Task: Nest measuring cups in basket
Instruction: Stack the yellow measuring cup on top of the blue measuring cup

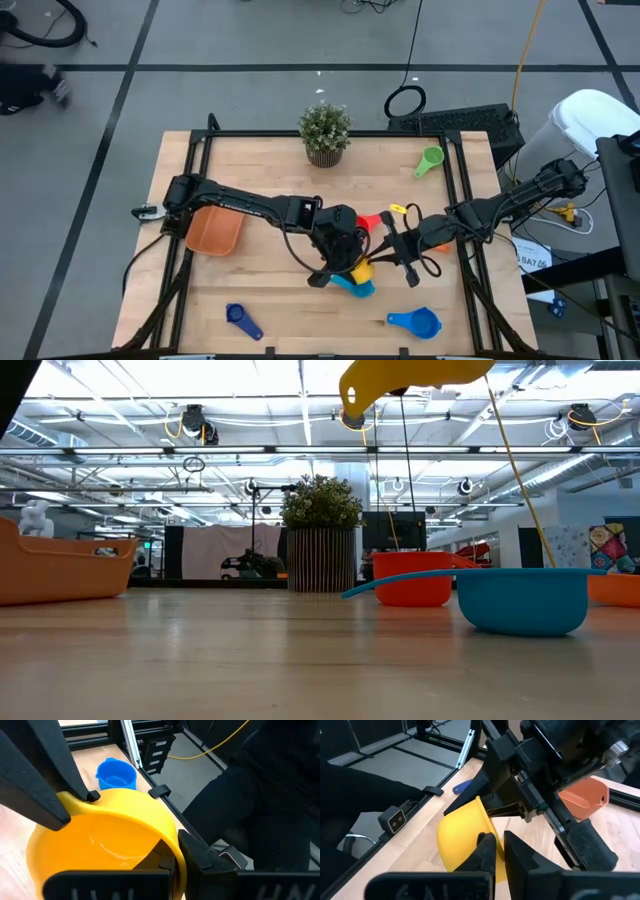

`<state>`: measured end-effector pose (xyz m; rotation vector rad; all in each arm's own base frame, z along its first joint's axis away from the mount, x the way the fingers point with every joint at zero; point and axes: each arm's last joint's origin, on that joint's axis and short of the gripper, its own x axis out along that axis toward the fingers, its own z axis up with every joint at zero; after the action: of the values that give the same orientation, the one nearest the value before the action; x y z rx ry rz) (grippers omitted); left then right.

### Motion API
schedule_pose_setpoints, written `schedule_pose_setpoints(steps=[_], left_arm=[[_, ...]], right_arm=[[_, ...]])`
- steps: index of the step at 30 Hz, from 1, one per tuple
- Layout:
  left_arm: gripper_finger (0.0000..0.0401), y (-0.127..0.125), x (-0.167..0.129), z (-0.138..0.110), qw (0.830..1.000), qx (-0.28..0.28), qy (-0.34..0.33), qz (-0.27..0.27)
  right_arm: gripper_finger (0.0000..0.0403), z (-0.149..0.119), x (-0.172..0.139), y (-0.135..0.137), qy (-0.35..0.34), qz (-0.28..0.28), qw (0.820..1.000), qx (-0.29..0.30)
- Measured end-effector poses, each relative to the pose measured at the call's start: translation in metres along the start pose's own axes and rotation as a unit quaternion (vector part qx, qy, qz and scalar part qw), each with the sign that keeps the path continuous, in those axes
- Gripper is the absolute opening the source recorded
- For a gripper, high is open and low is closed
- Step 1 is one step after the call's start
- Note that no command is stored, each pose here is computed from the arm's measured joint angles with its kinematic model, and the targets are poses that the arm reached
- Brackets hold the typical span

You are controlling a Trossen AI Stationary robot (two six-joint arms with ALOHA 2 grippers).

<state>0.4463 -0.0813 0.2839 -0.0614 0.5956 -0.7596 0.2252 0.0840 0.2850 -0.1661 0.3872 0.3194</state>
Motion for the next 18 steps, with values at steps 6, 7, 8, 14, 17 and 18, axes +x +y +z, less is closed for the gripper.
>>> schedule_pose_setpoints(steps=[6,7,8,14,17,18], left_arm=[[0.0024,0.0042,-0.0028,-0.0006,1.0,-0.017,0.0,0.005],[0.0029,0.0049,-0.0032,-0.0007,1.0,-0.018,0.0,0.007],[0.0035,0.0055,-0.0036,-0.0008,1.0,-0.019,0.0,0.008],[0.0039,0.0072,-0.0042,-0.0013,1.0,-0.02,0.002,0.023],[0.0012,0.0081,-0.0038,-0.0035,0.999,-0.016,0.012,0.036],[0.001,0.0084,-0.0039,-0.0048,0.999,-0.014,0.019,0.042]], right_arm=[[0.0002,-0.001,0.0,-0.0007,0.006,-0.011,1.0,0.007],[0.0002,-0.0015,0.0,-0.0008,0.008,-0.013,1.0,0.009],[0.0001,-0.0021,0.0,-0.001,0.012,-0.016,1.0,0.009],[0.0,-0.0048,-0.0006,0.0021,0.028,-0.031,0.999,0.005],[0.0,-0.0045,-0.0008,0.0031,0.027,-0.035,0.999,0.001],[0.0,-0.0046,-0.0008,0.0031,0.028,-0.037,0.999,0.001]])
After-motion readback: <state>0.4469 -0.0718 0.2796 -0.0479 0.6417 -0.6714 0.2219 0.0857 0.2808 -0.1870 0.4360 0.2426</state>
